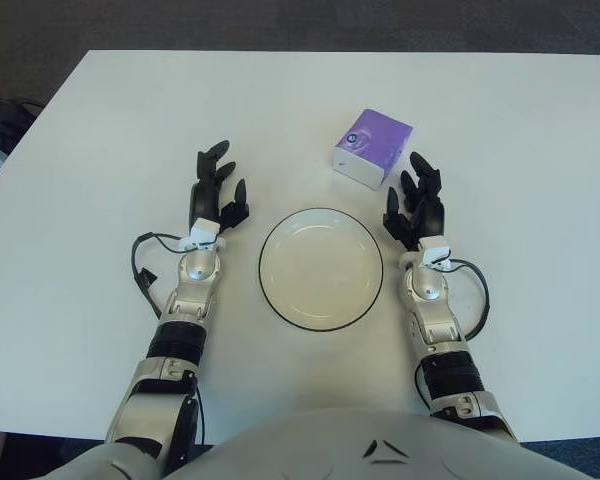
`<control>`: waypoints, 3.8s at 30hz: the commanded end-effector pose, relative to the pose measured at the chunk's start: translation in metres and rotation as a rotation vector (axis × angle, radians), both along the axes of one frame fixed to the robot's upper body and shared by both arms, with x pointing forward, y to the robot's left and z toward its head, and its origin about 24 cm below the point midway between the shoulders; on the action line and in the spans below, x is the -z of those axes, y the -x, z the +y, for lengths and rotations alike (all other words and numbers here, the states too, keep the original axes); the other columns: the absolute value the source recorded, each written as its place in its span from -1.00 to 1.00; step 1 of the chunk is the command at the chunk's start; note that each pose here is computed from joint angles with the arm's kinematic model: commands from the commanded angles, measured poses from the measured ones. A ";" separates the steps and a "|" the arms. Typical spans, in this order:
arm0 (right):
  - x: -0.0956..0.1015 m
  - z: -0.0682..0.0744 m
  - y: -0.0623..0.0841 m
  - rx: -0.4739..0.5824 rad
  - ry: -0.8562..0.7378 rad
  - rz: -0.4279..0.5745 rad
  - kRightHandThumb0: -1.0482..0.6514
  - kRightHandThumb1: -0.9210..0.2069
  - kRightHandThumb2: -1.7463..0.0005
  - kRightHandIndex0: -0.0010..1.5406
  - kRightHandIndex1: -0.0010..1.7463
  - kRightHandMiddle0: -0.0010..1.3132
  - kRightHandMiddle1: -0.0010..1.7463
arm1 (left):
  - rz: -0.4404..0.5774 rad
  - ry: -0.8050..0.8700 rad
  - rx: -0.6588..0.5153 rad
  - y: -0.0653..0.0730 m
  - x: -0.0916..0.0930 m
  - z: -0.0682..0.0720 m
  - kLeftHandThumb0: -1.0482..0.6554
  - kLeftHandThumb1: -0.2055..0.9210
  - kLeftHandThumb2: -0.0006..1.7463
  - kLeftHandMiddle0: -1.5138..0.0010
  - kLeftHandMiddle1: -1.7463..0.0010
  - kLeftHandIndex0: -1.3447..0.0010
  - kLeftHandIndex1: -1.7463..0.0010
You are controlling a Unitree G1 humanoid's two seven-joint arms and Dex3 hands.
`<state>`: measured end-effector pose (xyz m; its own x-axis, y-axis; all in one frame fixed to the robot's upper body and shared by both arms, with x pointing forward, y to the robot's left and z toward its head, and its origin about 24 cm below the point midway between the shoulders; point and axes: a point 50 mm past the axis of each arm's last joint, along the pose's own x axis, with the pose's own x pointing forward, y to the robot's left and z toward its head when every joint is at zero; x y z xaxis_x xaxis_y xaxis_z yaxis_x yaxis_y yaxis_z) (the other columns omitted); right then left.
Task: Put the tissue paper into the plate.
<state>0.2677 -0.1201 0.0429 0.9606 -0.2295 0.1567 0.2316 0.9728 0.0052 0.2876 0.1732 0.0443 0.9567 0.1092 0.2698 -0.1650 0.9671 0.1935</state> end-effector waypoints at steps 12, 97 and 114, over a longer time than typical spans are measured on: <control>0.043 -0.005 0.019 0.009 -0.003 0.219 -0.54 -1.00 0.33 -0.60 -1.00 -1.00 -0.48 | 0.275 0.048 -0.032 0.046 0.071 -0.006 -0.55 1.00 -0.12 0.68 0.35 1.00 0.11; -0.058 -0.035 0.017 0.204 0.209 -0.177 -0.51 -1.00 0.44 -0.57 -0.99 -1.00 -0.41 | 0.288 0.050 -0.036 0.044 0.072 -0.010 -0.50 1.00 -0.12 0.65 0.32 1.00 0.06; -0.098 -0.046 -0.004 0.252 0.304 -0.293 -0.50 -1.00 0.45 -0.57 -0.99 -1.00 -0.44 | 0.292 0.044 -0.042 0.043 0.073 -0.009 -0.51 1.00 -0.12 0.66 0.32 1.00 0.07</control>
<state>0.2675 -0.1641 0.1269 0.8116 -0.3516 0.4666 0.4713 0.8660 -0.1672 0.2875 0.1746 0.0447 0.9514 0.1391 0.2748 -0.1929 0.9646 0.1796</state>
